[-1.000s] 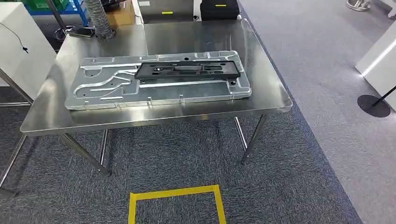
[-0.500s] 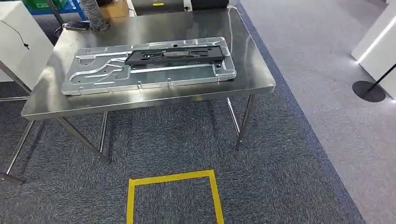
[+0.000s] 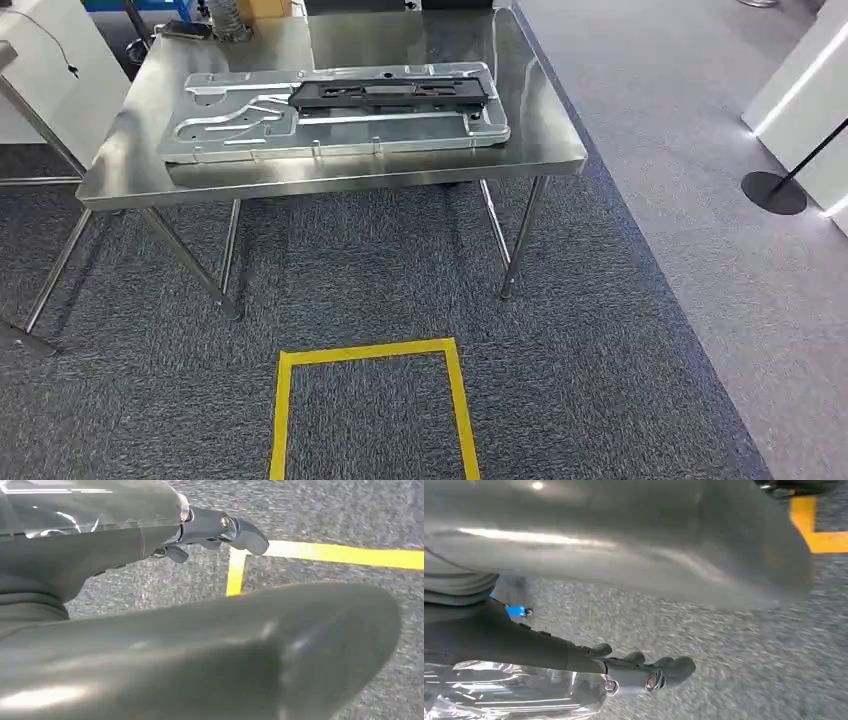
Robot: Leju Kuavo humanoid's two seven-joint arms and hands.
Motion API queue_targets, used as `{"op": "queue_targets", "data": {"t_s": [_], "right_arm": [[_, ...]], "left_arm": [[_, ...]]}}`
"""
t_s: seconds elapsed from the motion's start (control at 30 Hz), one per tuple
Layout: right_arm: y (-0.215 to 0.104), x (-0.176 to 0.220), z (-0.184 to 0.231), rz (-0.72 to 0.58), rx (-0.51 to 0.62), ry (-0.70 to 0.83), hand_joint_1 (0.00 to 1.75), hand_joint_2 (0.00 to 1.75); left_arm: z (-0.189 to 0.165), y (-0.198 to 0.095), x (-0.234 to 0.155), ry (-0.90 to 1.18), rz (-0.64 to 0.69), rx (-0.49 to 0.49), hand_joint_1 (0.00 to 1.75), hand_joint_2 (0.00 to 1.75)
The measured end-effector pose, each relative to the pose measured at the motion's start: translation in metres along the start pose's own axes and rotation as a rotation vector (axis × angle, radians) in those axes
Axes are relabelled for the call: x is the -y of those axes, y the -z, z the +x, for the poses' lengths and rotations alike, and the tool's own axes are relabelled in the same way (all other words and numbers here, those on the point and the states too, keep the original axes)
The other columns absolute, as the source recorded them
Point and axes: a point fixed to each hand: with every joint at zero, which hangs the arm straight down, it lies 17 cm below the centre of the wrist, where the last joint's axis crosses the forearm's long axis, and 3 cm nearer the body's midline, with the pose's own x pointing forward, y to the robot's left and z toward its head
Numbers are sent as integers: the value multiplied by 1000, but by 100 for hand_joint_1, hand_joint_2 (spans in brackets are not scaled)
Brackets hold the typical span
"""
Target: Take the parts from the cabinet and place them on the table.
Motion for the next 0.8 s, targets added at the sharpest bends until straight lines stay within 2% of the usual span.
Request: {"op": "queue_targets", "data": {"t_s": [0.47,0.8], "right_arm": [[-2,-8,-4,4,-40,43,0,0],[-4,-14,-3,24,-29,84,0,0]], "left_arm": [[1,0,-10,42,2,-1,0,0],[2,2,-22,28,64,-11,0,0]]}}
